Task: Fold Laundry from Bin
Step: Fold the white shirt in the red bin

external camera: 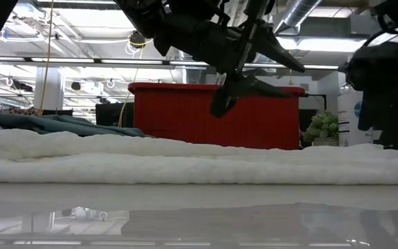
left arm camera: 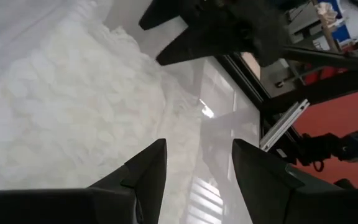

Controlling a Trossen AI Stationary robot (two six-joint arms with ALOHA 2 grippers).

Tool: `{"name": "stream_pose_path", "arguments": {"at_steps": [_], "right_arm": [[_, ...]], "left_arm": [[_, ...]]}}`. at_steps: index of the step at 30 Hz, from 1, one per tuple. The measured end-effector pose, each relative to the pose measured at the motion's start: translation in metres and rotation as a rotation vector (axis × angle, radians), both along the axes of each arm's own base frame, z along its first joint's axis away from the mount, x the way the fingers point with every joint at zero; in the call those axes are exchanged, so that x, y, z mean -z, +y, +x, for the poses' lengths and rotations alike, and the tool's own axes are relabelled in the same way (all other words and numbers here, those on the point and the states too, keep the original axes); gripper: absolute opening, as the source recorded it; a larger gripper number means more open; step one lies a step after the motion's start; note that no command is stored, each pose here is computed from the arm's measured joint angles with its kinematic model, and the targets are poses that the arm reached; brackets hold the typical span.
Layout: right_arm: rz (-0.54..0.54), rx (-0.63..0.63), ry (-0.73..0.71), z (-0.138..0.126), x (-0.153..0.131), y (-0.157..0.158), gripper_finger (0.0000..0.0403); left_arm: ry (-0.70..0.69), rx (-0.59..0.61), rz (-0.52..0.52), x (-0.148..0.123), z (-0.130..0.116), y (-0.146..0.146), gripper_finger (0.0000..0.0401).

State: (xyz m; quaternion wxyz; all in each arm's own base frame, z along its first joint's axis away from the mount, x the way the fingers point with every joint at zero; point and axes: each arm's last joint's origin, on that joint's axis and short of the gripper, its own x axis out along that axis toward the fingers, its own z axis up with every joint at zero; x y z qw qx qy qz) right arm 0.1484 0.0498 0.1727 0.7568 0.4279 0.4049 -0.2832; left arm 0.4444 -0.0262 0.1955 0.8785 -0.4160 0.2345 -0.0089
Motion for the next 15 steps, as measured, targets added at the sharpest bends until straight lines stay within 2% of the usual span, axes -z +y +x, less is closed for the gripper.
{"name": "stream_pose_path", "arguments": {"at_steps": [9, 15], "right_arm": [[-0.022, 0.024, 0.088, 0.016, 0.021, 0.003, 0.0325], [-0.030, 0.007, 0.203, 0.023, 0.039, 0.006, 0.0324]], "left_arm": [[0.002, -0.006, 0.006, 0.000, 0.000, 0.000, 0.0171], [0.003, -0.019, 0.019, 0.001, 0.000, 0.001, 0.0171]]}}
